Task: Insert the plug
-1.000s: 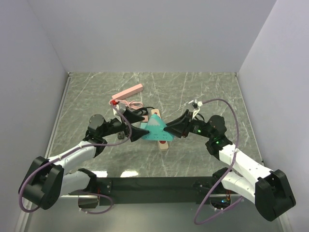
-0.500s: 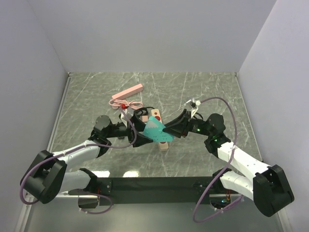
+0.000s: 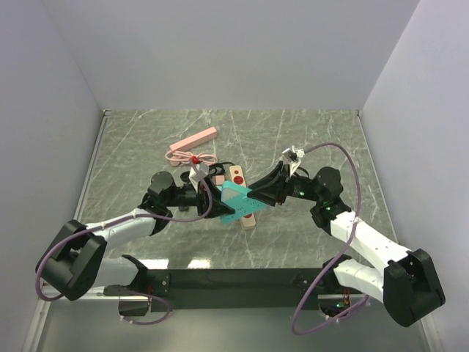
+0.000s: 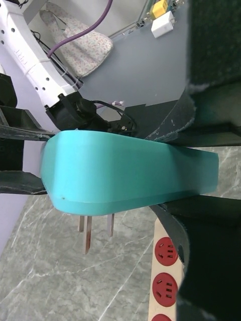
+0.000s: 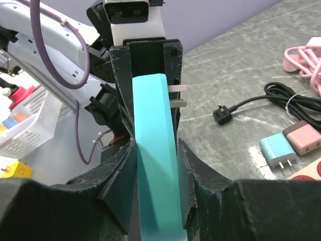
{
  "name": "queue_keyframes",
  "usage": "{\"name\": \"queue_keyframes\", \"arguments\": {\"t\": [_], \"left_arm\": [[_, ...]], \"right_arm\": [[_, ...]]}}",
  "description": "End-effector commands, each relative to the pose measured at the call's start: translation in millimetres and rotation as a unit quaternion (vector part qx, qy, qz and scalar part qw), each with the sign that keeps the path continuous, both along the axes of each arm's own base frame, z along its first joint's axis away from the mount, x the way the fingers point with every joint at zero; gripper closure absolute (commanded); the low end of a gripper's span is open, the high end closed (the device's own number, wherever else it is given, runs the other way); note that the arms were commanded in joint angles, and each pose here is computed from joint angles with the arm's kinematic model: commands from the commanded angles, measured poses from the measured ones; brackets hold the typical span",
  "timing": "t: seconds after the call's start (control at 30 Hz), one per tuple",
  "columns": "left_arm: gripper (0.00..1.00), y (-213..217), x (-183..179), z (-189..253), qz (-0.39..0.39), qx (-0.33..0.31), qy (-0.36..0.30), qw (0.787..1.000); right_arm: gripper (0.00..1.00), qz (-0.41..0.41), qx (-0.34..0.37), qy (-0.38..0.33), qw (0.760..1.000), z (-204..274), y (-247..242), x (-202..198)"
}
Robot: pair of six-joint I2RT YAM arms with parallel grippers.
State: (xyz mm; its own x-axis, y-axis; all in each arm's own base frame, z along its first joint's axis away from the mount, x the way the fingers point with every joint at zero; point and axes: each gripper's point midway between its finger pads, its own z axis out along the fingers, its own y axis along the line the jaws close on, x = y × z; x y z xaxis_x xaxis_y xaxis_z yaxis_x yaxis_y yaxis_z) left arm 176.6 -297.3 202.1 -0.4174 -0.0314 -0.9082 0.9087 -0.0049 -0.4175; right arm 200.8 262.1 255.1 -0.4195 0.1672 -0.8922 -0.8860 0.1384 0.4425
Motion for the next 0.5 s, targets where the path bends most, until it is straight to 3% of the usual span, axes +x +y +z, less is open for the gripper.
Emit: {"name": "queue_keyframes", "arguments": {"t": [0.0, 0.07, 0.1, 0.13, 0.17, 0.27, 0.47], "left_arm": [[0.99, -9, 5, 28, 0.005, -0.027, -0.034, 0.999], [0.99, -9, 9, 31, 0.019, -0.026, -0.03, 0.999], [0.99, -7, 11, 37, 0.031, -0.032, -0.035, 0.998], [0.99, -6, 11, 40, 0.036, -0.036, -0.035, 0.998], [0.99, -5, 10, 44, 0.04, -0.04, -0.036, 0.998], [0.99, -1, 8, 58, 0.052, -0.057, -0.039, 0.996], [0.99, 8, 15, 90, 0.105, -0.102, -0.027, 0.989]], "right_arm": [[0.83, -0.055, 0.006, -0.037, 0.998, 25, -1, 26], [0.61, -0.08, 0.004, -0.038, 0.996, 29, -10, 37], [0.34, -0.09, 0.008, -0.044, 0.995, 37, -16, 40], [0.28, -0.102, 0.011, -0.046, 0.994, 42, -23, 45], [0.15, -0.125, 0.018, -0.053, 0.991, 52, -37, 51], [0.07, -0.165, 0.018, -0.075, 0.983, 69, -58, 59], [0.05, -0.185, 0.052, -0.093, 0.977, 82, -75, 48]]}}
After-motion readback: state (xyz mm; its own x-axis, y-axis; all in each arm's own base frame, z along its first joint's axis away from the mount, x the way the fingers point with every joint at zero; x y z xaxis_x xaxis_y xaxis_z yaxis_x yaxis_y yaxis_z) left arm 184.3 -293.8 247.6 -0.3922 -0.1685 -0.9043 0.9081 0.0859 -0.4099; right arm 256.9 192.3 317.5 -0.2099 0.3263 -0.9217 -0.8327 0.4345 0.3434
